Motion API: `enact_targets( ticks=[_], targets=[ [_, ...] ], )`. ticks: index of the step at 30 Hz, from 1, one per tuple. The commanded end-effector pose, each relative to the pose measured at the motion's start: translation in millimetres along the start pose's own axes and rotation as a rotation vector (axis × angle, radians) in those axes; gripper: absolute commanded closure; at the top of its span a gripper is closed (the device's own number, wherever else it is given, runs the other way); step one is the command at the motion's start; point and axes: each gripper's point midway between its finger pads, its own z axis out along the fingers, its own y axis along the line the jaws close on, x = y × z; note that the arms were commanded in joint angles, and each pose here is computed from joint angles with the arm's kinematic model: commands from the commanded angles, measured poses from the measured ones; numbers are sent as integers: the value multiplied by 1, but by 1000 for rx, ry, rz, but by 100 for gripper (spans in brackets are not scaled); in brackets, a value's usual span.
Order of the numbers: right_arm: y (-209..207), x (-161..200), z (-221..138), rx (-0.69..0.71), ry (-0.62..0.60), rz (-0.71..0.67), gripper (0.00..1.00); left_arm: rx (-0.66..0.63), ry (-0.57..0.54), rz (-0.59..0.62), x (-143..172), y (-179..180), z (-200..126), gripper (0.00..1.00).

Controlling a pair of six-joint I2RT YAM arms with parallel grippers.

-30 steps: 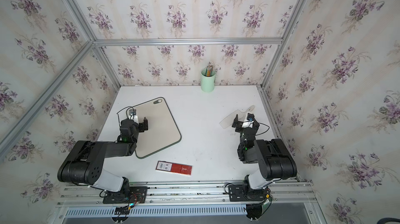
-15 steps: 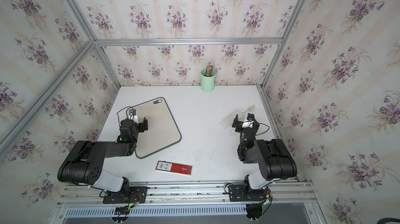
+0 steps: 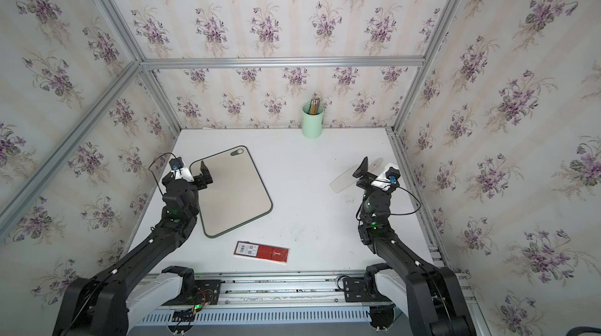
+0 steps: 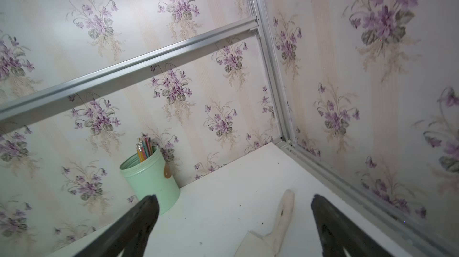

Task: Align the knife with the edge of the cutting board
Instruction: Adjust the work surface at the center of the board.

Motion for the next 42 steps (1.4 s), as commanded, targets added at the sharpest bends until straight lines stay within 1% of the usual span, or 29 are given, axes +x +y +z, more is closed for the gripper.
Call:
enact_targets(
  ticks=[1, 2, 3, 4, 5, 6, 7, 8, 9, 10, 12, 14, 15, 16, 17, 19, 20, 22, 24, 27, 29, 31, 33, 35, 37, 39, 42],
  targets=[
    [42, 53, -13, -209, 334, 175, 0, -23, 417, -81, 84, 13, -9, 1],
    [54, 60, -19, -237, 373, 225, 0, -57, 476, -104, 92, 20, -10, 1],
    [64, 73, -26, -259, 426, 258, 0, -62, 527, -124, 99, 24, -10, 1],
    [70, 87, -32, -255, 489, 290, 0, -29, 566, -143, 105, 21, -11, 1],
    [78, 104, -40, -249, 572, 324, 2, 6, 604, -172, 112, 17, -13, 1],
    [91, 121, -50, -276, 653, 335, 5, 19, 638, -206, 119, 14, -16, 1],
    [101, 134, -60, -297, 713, 337, 8, 20, 675, -230, 126, 13, -20, 1],
    [108, 151, -70, -283, 779, 335, 10, 17, 715, -248, 134, 12, -24, 1],
    [113, 164, -79, -265, 828, 333, 11, 3, 756, -262, 141, 13, -29, 1],
    [129, 174, -96, -305, 878, 316, 10, -10, 799, -270, 147, 14, -34, 1],
    [144, 191, -119, -323, 934, 286, 8, 15, 882, -272, 158, 9, -46, 1],
    [153, 204, -136, -309, 996, 267, 4, 17, 954, -281, 173, 8, -59, 1],
    [153, 211, -141, -267, 1010, 256, 1, 16, 984, -277, 180, 9, -65, 1],
    [152, 215, -147, -241, 1016, 247, 0, -12, 1004, -282, 185, 13, -69, 1],
    [156, 217, -152, -238, 1013, 247, 0, -55, 1019, -286, 189, 19, -73, 1],
    [160, 222, -158, -239, 1011, 263, 0, -73, 1029, -279, 187, 22, -76, 1],
    [163, 225, -161, -242, 1024, 278, 0, -81, 1029, -294, 185, 22, -77, 1],
    [169, 232, -165, -259, 1057, 286, 0, -56, 1051, -325, 189, 15, -79, 1],
    [173, 240, -167, -258, 1083, 282, 0, -38, 1090, -359, 200, 9, -81, 1],
    [177, 247, -172, -267, 1104, 276, 0, -25, 1142, -359, 205, 4, -83, 1],
    [180, 251, -175, -274, 1117, 269, 0, -2, 1152, -382, 209, -1, -81, 1],
    [182, 255, -176, -275, 1127, 264, 0, 53, 1173, -420, 214, -13, -83, 1],
    [183, 257, -176, -274, 1133, 266, 0, 90, 1186, -425, 221, -23, -84, 1],
    [185, 258, -176, -272, 1131, 264, 0, 122, 1199, -402, 226, -33, -87, 1],
    [186, 257, -173, -273, 1123, 260, 0, 178, 1212, -373, 229, -51, -92, 1],
    [188, 250, -165, -292, 1090, 215, 0, 252, 1214, -329, 230, -76, -100, 1],
    [181, 237, -146, -262, 1021, 125, 0, 371, 1195, -255, 228, -120, -118, 1]
  ],
)
